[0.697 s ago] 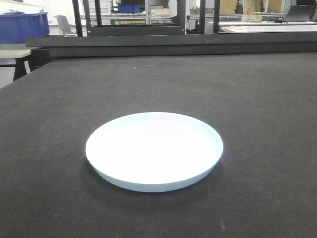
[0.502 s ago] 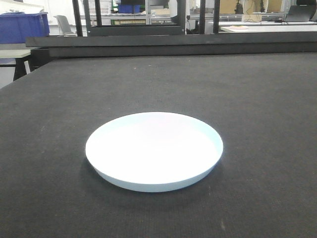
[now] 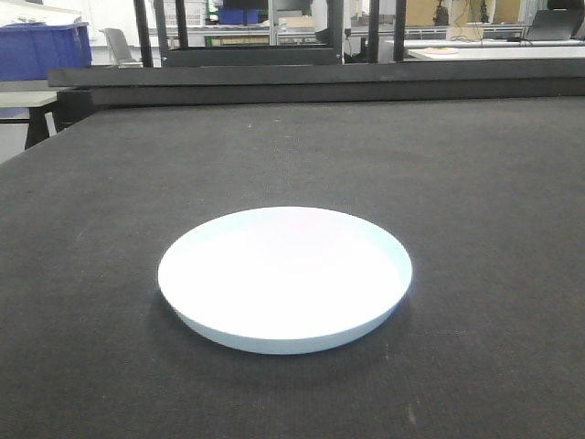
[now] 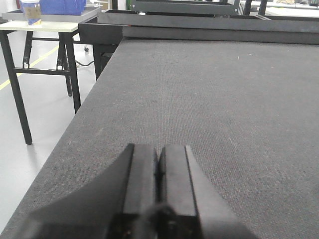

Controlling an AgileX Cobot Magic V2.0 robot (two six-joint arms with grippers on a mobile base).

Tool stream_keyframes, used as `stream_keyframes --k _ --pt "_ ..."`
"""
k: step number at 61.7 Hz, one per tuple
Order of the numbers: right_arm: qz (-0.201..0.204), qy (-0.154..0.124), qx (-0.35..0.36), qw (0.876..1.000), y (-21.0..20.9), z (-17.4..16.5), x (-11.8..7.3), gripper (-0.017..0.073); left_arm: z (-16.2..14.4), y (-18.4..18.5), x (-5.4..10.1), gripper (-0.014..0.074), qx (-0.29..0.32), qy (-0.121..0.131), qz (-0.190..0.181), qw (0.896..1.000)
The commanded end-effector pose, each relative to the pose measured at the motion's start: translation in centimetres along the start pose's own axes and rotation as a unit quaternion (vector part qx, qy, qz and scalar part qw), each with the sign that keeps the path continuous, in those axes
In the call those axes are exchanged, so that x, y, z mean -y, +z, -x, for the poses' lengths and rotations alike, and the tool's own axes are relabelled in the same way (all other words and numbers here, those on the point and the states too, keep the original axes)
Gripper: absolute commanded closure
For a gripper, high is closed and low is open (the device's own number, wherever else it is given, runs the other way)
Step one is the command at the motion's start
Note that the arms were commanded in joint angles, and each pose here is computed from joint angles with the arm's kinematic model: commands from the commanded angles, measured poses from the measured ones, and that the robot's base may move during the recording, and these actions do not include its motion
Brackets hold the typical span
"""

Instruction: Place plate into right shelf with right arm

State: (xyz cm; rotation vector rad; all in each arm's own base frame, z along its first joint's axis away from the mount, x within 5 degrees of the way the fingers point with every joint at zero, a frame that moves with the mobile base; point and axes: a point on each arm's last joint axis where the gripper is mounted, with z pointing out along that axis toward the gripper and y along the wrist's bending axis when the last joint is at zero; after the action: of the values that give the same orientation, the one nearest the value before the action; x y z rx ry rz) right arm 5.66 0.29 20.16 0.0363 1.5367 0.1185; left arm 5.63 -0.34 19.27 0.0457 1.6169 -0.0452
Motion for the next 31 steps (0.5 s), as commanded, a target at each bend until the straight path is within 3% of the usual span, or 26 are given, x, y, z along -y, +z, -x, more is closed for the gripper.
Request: stream_keyframes --k 1,7,14,19,27,31 --pt "0.004 0.006 0.063 0.998 -0.2 1.2 -0.1 0.0504 0.5 0.0 0.0 0.0640 0.041 -0.005 0.002 0.999" --pt "0.009 0.053 0.091 0.994 -0.3 1.7 -0.1 0.0504 0.5 0.0 0.0 0.0640 0.041 -0.005 0.002 0.999" --pt "0.014 0.072 0.111 0.991 -0.4 2.4 -0.1 0.0504 0.5 0.0 0.0 0.0640 0.041 -0.005 0.002 0.999" --pt "0.015 0.096 0.084 0.992 -0.6 3.5 -0.3 0.0504 0.5 0.0 0.0 0.0640 0.041 -0.005 0.002 0.999" --pt "0.011 0.090 0.009 0.996 -1.6 6.8 -0.8 0.0504 0.5 0.0 0.0 0.0640 0.041 -0.005 0.002 0.999" --pt "0.009 0.040 -0.026 0.999 -2.0 8.7 -1.1 0.0504 0.5 0.0 0.0 0.0640 0.041 -0.005 0.002 0.999"
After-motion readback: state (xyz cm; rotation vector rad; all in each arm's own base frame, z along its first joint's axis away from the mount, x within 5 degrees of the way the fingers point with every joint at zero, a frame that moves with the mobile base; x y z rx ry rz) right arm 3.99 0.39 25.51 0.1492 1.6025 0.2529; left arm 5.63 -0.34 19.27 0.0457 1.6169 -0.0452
